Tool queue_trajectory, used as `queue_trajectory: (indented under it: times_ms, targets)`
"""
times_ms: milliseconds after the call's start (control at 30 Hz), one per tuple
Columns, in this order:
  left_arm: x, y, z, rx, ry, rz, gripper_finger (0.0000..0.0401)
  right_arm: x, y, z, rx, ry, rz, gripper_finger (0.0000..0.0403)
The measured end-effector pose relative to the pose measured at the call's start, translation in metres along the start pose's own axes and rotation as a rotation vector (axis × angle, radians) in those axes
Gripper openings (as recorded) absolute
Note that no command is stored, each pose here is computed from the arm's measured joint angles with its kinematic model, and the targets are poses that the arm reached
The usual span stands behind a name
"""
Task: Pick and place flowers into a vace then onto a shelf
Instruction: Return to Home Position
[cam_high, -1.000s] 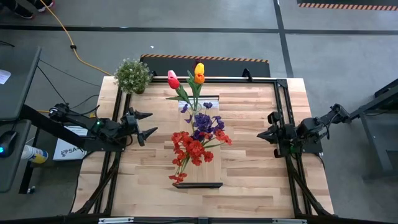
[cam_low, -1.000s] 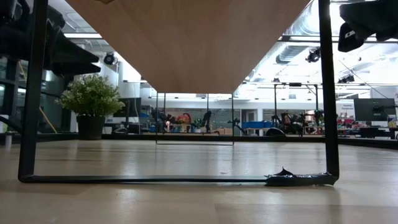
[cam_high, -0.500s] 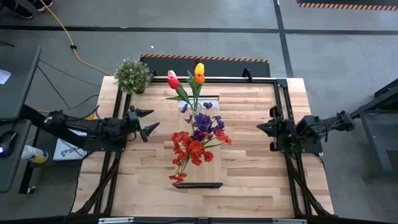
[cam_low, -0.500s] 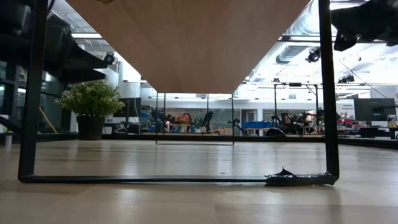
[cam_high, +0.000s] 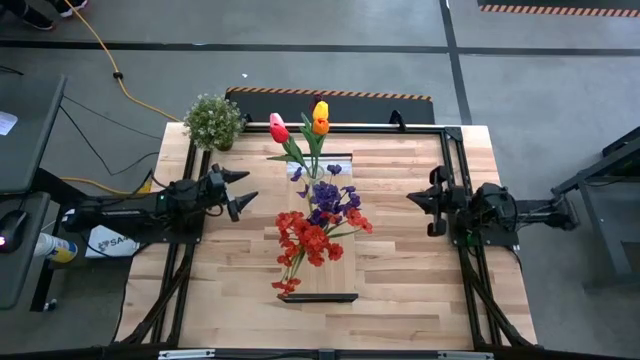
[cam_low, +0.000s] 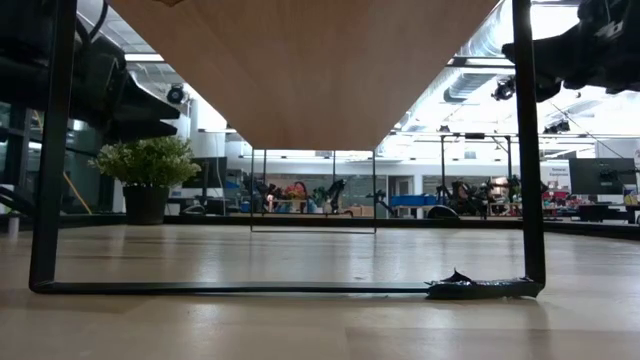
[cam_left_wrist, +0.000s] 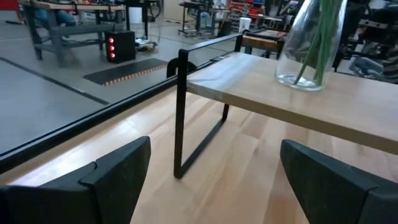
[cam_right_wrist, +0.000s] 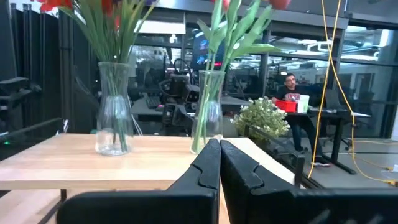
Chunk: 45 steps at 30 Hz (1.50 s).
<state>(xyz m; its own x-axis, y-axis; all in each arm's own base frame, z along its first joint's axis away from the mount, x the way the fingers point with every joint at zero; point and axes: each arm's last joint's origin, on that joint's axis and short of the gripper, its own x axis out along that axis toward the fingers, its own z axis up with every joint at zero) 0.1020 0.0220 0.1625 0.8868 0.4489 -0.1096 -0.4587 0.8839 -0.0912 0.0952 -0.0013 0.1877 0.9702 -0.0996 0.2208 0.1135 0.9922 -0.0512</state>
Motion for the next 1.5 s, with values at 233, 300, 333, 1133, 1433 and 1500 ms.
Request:
queue_trajectory:
  times_ms: [233, 300, 333, 1133, 1433, 1500]
  targets:
    - [0.0004, 0.0021, 0.0001, 0.009, -0.006, 0.077, 0.0392, 0.0003, -0.004, -0.0039, -0.013, 0.038, -0.031, 0.0]
    - [0.0004, 0.0024, 0.0001, 0.015, -0.007, 0.09, 0.0392, 0.0003, -0.0046, -0.0047, -0.015, 0.045, -0.028, 0.0]
    - [0.0004, 0.0026, 0.0001, 0.018, -0.008, 0.095, 0.0392, 0.0004, -0.005, -0.0049, -0.016, 0.047, -0.031, 0.0]
    - [0.0004, 0.0024, 0.0, -0.002, -0.008, 0.09, 0.0392, 0.0004, -0.0051, -0.0056, -0.017, 0.051, -0.023, 0.0]
    - [0.0004, 0.0024, 0.0, -0.002, -0.008, 0.088, 0.0392, 0.0004, -0.0051, -0.0058, -0.017, 0.051, -0.024, 0.0]
    - [0.0005, 0.0024, -0.0001, -0.002, -0.008, 0.087, 0.0392, 0.0004, -0.0051, -0.0057, -0.017, 0.051, -0.024, 0.0]
